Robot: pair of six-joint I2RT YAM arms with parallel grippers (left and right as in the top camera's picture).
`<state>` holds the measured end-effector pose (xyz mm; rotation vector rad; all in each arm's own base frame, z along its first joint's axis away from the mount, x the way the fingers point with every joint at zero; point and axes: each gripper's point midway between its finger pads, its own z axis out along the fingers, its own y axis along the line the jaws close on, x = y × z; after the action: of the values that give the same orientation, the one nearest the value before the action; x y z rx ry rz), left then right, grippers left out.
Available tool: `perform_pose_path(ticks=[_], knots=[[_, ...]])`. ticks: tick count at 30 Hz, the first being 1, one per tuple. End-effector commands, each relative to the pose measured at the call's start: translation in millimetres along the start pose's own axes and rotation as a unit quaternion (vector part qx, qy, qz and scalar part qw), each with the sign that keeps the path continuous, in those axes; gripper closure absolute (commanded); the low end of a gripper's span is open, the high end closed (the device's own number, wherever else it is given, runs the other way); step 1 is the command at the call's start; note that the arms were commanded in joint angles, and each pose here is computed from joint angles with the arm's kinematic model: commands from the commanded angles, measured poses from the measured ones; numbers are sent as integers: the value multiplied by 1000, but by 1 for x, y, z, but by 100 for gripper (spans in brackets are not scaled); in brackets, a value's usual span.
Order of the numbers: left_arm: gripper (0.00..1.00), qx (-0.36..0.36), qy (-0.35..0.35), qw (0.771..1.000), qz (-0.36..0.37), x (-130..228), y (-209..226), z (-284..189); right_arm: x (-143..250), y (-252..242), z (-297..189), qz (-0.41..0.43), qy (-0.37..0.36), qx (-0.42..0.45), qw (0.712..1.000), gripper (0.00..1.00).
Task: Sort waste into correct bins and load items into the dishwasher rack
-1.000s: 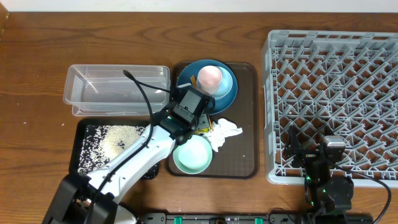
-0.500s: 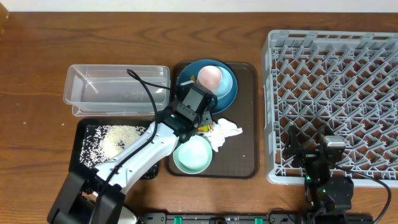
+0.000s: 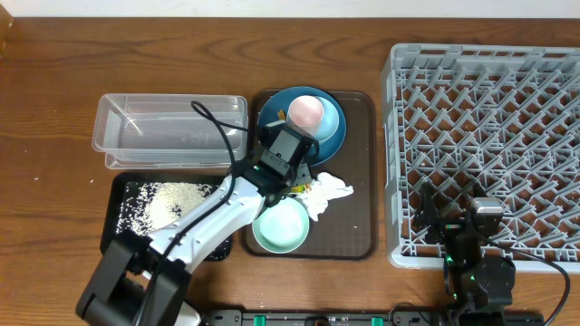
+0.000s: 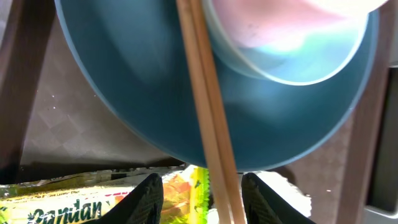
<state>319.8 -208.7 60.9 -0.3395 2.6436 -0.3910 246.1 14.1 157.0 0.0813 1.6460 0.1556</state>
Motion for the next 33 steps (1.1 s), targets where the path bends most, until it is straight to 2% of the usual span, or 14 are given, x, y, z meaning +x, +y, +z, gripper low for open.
perform_pose_path(ticks=[1, 3, 11, 28, 33], knots=[[56, -11, 10, 1000, 0, 5, 4, 7, 1, 2, 0, 1, 0, -4, 1000, 1], [58, -14, 12, 1000, 0, 7, 5, 9, 1, 2, 0, 1, 0, -3, 1000, 1], [75, -13, 11, 1000, 1, 6, 5, 9, 1, 2, 0, 1, 0, -3, 1000, 1], [75, -3, 1, 1000, 3, 1, 1, 1, 1, 2, 0, 1, 0, -3, 1000, 1], [72, -8, -4, 1000, 28, -1, 2, 1, 1, 2, 0, 1, 0, -3, 1000, 1]])
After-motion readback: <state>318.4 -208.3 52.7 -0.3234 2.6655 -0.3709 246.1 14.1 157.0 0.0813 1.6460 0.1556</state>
